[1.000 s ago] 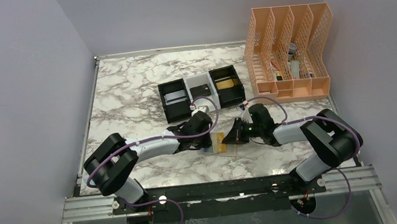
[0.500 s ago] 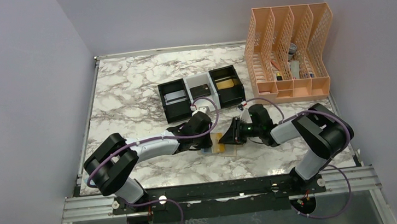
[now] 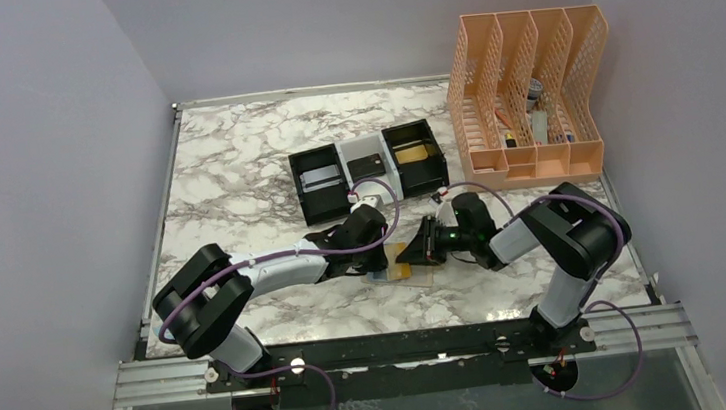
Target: Take the credit cards out of the card holder
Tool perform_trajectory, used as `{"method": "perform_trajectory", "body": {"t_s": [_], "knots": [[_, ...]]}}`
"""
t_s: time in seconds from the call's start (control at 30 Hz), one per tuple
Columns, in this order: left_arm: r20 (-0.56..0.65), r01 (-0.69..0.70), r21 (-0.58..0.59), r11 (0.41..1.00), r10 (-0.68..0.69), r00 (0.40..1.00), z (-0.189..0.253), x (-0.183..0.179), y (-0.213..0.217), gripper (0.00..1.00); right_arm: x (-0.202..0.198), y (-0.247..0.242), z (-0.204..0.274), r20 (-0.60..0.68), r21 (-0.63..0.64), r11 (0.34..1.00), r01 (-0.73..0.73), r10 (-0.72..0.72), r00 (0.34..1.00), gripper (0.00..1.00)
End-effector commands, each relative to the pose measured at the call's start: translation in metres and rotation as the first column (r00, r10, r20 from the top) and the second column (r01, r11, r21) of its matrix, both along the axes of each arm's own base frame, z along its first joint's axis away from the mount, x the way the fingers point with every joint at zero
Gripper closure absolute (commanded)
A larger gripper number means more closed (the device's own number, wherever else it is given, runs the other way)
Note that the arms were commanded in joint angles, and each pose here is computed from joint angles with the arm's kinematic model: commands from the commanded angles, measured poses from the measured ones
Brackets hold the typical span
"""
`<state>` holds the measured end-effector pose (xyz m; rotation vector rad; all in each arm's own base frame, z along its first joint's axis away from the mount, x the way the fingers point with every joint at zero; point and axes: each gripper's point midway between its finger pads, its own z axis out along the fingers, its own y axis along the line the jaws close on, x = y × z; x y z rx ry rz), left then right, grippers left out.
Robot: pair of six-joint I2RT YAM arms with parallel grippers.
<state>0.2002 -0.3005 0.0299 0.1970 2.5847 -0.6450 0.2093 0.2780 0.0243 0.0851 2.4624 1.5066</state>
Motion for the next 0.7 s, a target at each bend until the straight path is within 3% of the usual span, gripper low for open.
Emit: {"method": "perform_trajectory", "body": {"t_s": [0.0,0.2,0.43,0.67], "knots": [[-0.069,0.016,0.07,0.997,-0.011,0.998,-0.021,-0.018,0.017,0.94,-0.007,0.009,0.005,0.007,0.039,0.998,-0.046,0.045,0.999,0.86],[-0.066,0.011,0.081,0.997,-0.006,0.998,-0.021,-0.017,0.019,0.94,-0.01,0.005,-0.002,-0.002,0.01,0.999,-0.042,0.042,0.999,0.98],[-0.053,-0.011,0.112,0.994,0.017,0.998,-0.02,-0.016,0.027,0.94,0.001,-0.017,-0.003,0.044,-0.116,0.993,0.032,-0.027,0.999,0.99],[-0.032,-0.036,0.111,0.993,0.04,0.999,-0.014,-0.012,0.029,0.94,0.003,-0.037,0.006,0.064,-0.136,0.99,0.044,-0.035,0.997,0.99]]}}
